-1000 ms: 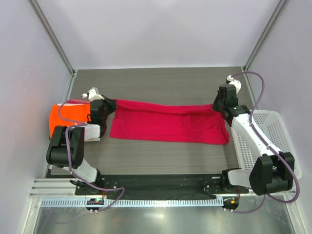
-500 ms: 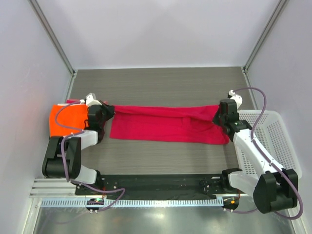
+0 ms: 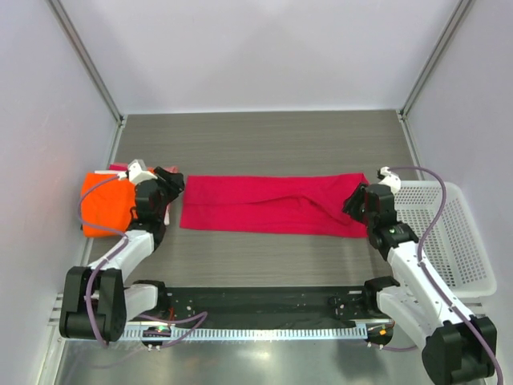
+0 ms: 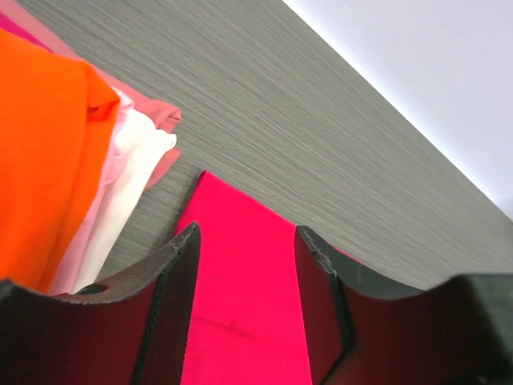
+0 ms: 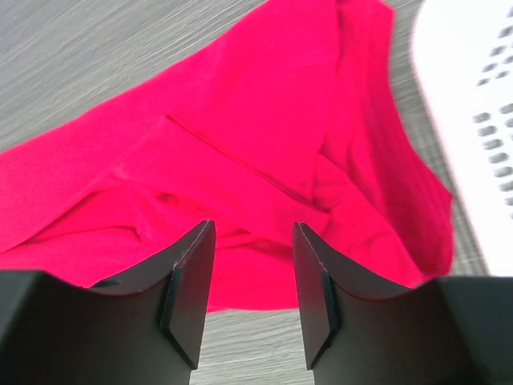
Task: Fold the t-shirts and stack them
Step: Fold the tshirt
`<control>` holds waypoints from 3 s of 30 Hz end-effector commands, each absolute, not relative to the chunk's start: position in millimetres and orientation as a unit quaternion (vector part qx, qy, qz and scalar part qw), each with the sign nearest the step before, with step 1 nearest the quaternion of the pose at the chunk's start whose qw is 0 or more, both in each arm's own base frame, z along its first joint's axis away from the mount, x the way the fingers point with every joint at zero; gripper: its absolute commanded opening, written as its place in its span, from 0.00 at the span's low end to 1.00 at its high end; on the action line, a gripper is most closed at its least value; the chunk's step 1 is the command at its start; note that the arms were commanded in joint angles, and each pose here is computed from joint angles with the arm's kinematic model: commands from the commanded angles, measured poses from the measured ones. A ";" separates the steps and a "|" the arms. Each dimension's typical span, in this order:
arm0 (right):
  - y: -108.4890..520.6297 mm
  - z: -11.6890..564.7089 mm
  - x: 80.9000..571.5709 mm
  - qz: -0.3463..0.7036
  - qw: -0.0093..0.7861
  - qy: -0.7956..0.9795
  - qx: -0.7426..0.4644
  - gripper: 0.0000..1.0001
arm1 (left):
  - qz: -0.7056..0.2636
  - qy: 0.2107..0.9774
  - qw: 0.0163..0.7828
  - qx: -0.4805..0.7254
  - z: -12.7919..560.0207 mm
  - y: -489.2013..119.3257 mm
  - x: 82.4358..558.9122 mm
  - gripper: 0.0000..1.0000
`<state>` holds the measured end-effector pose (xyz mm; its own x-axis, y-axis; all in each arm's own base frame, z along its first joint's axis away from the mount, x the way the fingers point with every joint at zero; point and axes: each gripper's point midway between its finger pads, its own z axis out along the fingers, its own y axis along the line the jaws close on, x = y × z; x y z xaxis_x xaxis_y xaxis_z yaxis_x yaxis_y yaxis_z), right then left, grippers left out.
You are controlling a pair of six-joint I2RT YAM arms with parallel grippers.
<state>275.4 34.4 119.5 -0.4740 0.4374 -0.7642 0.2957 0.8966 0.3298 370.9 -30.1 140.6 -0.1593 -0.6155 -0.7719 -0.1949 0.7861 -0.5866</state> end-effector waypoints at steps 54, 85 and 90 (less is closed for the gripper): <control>187.8 95.7 282.3 0.391 0.235 0.889 0.050 0.37 | -0.380 0.894 0.231 -0.047 45.3 -387.6 412.6 0.46; 110.4 94.8 246.6 0.185 0.308 0.924 0.128 0.22 | -0.337 0.903 0.260 -0.051 45.5 -373.2 421.6 0.47; 78.9 102.8 279.2 0.092 0.348 0.917 0.172 0.22 | -0.337 0.902 0.266 -0.050 48.1 -373.9 419.7 0.47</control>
